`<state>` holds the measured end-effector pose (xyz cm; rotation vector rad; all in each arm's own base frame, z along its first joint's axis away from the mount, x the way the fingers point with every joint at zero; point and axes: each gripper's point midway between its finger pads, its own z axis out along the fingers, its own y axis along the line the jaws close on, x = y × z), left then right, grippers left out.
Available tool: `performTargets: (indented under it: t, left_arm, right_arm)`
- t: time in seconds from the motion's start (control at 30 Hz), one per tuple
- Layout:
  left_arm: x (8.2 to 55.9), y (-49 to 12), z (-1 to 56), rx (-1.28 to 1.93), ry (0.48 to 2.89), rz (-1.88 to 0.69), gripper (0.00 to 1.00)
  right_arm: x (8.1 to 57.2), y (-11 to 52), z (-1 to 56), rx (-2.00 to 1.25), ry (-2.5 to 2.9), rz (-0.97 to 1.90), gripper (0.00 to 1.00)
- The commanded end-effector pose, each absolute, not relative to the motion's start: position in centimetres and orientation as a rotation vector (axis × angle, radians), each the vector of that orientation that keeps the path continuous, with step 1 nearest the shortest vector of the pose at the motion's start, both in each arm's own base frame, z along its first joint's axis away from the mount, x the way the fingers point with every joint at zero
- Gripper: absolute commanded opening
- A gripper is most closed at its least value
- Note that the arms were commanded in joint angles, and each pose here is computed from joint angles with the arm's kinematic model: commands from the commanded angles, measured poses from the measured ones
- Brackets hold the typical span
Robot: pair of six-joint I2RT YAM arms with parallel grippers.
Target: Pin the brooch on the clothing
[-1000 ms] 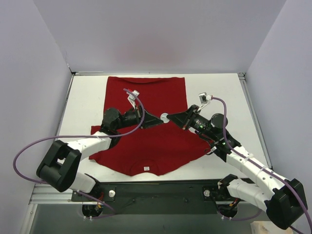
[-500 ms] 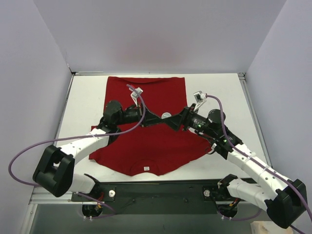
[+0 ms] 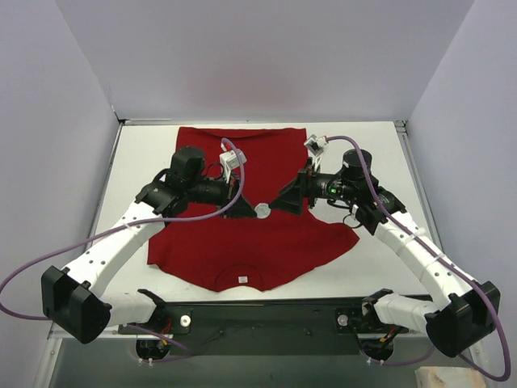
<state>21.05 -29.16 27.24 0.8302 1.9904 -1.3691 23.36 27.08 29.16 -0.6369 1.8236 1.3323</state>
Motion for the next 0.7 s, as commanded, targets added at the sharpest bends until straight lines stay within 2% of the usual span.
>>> performTargets:
  t: [0.0, 0.2, 0.23, 0.33, 0.67]
  left_arm:
    - [17.9, -26.9, 26.4, 1.001, 2.066, -1.303, 0.0]
    - [16.8, -26.0, 25.5, 1.075, 2.093, -1.291, 0.0]
    - [16.7, -26.1, 25.5, 1.08, 2.089, -1.295, 0.0]
    - [16.1, -26.2, 25.9, 1.11, 2.055, -1.329, 0.0]
    - [14.6, -26.5, 26.6, 1.161, 1.996, -1.413, 0.0]
  right_arm:
    - [20.1, 28.1, 30.7, -0.923, 1.748, 1.4, 0.84]
    - [17.7, 29.3, 28.8, -1.077, 1.827, 1.409, 0.79]
    - [17.5, 29.2, 28.3, -1.079, 1.853, 1.412, 0.75]
    - [17.8, 29.3, 27.1, -1.076, 1.899, 1.397, 0.7]
    - [17.7, 30.7, 25.4, -1.111, 1.949, 1.436, 0.63]
